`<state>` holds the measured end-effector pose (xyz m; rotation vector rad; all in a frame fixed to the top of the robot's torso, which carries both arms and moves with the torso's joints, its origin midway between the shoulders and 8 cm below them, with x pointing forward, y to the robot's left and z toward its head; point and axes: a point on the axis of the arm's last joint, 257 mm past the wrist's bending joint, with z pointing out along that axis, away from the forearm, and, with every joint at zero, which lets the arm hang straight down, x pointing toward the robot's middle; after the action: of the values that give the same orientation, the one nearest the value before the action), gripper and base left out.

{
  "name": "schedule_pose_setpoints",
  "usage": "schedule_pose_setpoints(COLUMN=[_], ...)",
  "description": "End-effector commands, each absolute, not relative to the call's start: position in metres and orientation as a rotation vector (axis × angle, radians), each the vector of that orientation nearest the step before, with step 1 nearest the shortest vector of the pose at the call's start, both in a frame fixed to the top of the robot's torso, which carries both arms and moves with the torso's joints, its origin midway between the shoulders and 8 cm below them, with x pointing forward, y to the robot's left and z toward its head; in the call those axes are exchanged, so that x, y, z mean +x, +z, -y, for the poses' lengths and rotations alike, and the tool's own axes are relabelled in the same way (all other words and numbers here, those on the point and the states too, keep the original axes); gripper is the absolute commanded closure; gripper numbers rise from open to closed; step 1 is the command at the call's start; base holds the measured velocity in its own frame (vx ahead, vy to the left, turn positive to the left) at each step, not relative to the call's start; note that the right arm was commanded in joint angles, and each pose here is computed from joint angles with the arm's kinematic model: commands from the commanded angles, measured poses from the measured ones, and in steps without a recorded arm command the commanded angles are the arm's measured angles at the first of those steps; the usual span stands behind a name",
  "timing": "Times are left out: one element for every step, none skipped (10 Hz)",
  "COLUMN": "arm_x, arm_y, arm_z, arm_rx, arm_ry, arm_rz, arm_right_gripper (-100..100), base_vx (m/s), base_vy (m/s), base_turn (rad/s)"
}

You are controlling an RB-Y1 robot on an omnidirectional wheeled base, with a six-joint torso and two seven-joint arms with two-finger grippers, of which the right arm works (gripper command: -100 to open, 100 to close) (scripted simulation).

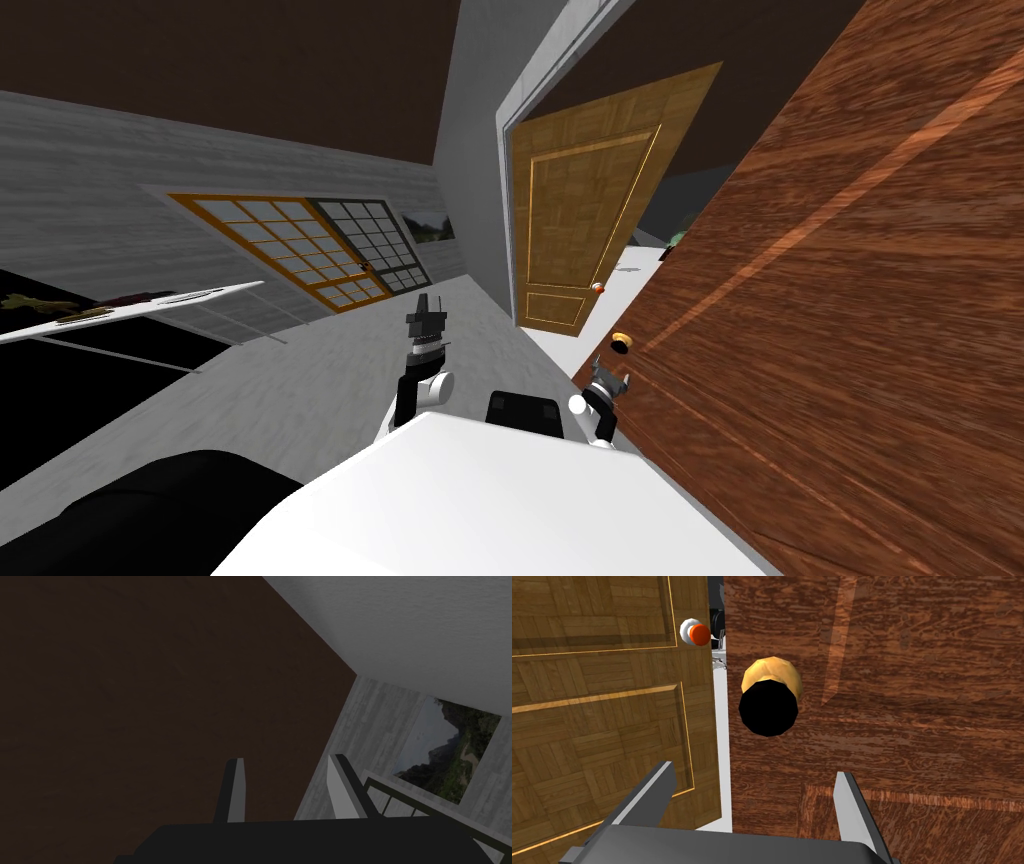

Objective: Push the door open

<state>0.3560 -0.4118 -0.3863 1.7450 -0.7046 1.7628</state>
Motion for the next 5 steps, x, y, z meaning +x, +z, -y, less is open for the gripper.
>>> schedule_pose_setpoints(arm_x=[0.3558,0.3554,0.3552,0.3548,0.3545], arm_y=[-0.3839,-0.3833,-0.3834,-0.3846,-0.3856], arm_z=[0.4209,0.4261,0.4277,0.4288,0.4283], arm_rx=[1.736,1.732,1.732,1.734,1.736], arm_ry=[1.762,1.761,1.760,1.757,1.756], arm_rz=[0.690,0.685,0.685,0.690,0.696], arm_right_gripper=[-100,-100,-100,-100,-100], base_vx=[0.144,0.137,0.137,0.177,0.140], base_vy=[-0.129,-0.166,-0.147,-0.149,-0.139], base_turn=[0.019,0.016,0.017,0.011,0.016])
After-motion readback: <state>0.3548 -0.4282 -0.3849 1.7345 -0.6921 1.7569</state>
